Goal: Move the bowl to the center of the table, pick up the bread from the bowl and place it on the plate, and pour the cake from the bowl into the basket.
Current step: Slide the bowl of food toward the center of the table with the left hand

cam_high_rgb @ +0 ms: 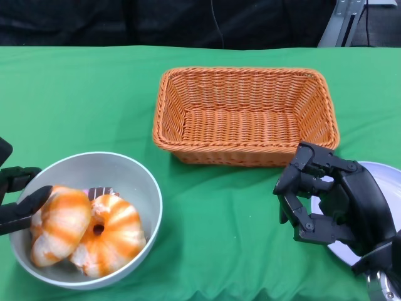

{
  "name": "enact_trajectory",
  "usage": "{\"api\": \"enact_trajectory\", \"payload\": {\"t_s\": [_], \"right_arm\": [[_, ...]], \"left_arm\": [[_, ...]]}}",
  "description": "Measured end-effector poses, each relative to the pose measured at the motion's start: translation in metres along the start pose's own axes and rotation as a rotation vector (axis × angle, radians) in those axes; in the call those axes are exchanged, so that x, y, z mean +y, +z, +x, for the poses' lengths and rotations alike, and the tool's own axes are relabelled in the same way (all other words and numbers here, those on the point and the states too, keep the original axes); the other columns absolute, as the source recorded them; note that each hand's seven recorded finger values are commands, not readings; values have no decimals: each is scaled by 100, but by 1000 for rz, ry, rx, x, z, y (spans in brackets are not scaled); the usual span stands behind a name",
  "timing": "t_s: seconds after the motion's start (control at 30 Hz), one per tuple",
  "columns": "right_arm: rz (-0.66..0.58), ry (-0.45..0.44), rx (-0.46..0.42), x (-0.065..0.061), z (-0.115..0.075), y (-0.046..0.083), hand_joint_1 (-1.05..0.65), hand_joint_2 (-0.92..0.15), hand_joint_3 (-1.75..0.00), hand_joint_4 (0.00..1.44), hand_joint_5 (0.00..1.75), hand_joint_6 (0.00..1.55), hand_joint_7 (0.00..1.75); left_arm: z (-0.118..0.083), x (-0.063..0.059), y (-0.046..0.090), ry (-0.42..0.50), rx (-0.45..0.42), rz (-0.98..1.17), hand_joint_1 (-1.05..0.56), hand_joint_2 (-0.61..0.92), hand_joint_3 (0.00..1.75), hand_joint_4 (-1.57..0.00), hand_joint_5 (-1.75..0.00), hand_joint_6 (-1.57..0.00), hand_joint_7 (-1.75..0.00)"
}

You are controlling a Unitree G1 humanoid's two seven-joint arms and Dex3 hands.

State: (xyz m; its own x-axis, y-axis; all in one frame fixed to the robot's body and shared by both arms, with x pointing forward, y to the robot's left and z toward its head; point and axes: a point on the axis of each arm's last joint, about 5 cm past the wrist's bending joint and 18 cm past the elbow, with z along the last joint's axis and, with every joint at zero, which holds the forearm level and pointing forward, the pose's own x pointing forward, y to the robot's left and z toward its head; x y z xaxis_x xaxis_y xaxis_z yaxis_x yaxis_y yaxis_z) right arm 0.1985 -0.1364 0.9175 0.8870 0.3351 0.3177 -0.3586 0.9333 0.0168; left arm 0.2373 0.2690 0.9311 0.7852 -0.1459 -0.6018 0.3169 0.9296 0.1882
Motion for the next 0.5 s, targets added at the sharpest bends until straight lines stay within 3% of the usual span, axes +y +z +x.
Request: {"api": "enact_trajectory", "payload": {"t_s": [0.27,0.5], "right_arm": [[2,1,-1,0,0,0,-20,-54,-108,76,175,72,139],[1,1,-1,0,0,0,-21,-54,-108,77,175,73,139]], "left_arm": [[-3,-4,5,-41,-45,-6,-63,92,69,-18,0,-9,0],[-7,-9,5,-60,-30,-18,-63,92,68,-14,0,-9,0]]}}
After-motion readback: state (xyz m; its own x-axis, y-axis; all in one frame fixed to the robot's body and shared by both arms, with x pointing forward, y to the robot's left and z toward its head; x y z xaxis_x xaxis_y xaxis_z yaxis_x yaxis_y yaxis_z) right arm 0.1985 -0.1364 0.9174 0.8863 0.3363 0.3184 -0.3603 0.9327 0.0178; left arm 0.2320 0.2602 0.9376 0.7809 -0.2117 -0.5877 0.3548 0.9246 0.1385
